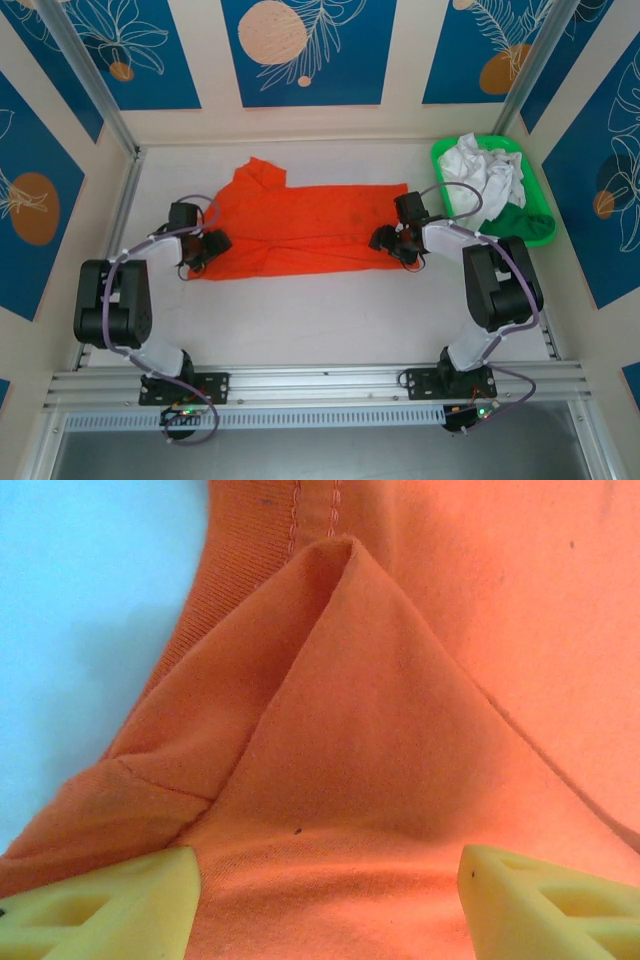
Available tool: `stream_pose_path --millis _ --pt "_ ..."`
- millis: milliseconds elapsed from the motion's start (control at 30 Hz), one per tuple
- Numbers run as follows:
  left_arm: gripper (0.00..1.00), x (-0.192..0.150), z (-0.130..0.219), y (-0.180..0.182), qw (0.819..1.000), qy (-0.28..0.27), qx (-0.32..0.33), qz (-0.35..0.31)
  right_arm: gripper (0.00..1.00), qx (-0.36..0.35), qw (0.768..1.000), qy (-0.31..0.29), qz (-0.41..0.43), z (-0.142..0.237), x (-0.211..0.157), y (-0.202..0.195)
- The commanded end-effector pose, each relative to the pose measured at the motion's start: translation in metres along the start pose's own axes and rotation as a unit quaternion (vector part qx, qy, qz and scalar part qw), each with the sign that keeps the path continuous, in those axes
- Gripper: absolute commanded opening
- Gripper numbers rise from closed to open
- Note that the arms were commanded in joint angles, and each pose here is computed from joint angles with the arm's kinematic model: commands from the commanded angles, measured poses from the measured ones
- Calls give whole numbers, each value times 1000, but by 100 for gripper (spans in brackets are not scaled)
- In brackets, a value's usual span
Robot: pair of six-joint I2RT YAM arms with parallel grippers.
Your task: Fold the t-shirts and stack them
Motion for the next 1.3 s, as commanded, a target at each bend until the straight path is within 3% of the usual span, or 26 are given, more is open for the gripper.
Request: stream_pose_path --millis 0,300,433,667,767,1000,1100,1267 --pt "69 -24 10 22 999 20 39 11 70 -38 998 44 -4 4 -28 -23" --pt "69 -67 42 44 997 34 62 32 70 -55 996 65 -23 24 -71 -47" --pt "70 -72 53 41 998 28 44 38 70 -41 998 54 -12 36 -70 -42" --pt "74 -10 81 -12 997 -77 -3 33 72 36 997 -28 66 73 -32 20" --pt "76 18 73 -38 996 -82 4 40 72 58 992 -49 99 79 -21 46" --pt "65 74 30 -71 993 -80 36 76 73 82 984 -72 140 85 -6 77" --pt "50 89 8 -86 994 -55 55 81 73 85 983 -72 146 85 -6 79" --pt "39 102 -23 -97 990 -20 114 84 73 71 984 -77 143 82 -6 74"
Point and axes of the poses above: each hand's point on the last joint's axis, 136 mm out from that joint toward the fingers, its own z axis back along the fingers, its own y axis along the line the jaws close on, x = y × z, the point moved 5 cm from there along z, back along the fingers, and after that the axes turned 5 degrees about -z, right-handed, at the moved point
